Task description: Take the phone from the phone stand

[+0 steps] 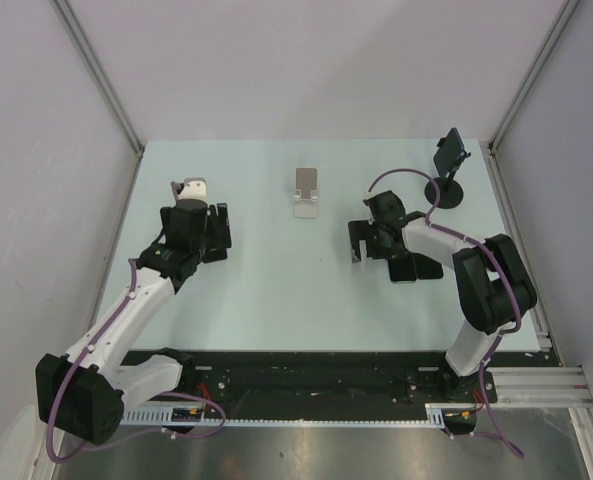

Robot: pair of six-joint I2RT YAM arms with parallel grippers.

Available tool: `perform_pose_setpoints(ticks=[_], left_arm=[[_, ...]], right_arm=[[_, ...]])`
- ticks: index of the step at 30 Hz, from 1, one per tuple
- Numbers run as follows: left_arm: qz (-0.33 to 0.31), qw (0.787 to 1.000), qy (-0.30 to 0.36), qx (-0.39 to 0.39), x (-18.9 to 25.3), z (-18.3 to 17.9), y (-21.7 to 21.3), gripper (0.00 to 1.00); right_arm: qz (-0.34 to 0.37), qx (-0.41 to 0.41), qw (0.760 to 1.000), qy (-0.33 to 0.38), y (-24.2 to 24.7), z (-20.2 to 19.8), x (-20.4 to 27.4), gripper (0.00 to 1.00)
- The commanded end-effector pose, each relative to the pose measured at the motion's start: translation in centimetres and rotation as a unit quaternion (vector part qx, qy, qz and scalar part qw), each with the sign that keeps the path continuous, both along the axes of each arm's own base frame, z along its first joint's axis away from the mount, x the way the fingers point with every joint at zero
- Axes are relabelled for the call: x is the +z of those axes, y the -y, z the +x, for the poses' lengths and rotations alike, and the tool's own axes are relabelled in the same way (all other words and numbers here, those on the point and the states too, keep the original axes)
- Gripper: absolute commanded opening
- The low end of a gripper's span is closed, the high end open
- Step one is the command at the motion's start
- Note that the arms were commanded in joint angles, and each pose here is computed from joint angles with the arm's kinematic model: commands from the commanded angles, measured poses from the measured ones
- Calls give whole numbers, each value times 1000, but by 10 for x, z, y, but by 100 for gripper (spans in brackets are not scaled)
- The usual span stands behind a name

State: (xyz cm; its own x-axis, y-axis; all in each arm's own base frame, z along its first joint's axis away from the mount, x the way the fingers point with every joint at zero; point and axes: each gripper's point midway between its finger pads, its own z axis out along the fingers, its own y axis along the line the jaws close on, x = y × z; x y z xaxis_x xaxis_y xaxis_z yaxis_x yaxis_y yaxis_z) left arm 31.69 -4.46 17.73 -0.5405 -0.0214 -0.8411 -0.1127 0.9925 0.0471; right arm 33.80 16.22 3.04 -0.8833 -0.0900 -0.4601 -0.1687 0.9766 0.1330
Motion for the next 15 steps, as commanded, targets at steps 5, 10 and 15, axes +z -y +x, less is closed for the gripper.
perform_pose_setpoints(ticks=[5, 10, 15], left_arm=[[-15, 1000, 10, 5, 2, 6, 2, 100], [-46, 999, -5, 21, -9, 8, 2, 100], [-82, 995, -30, 52, -22, 20, -16, 100]], right_arm=[[49, 50, 994, 83, -32, 19, 61, 100], [94, 71, 981, 156, -52, 22, 116, 100], [98, 80, 968, 218, -57, 19, 157, 100]])
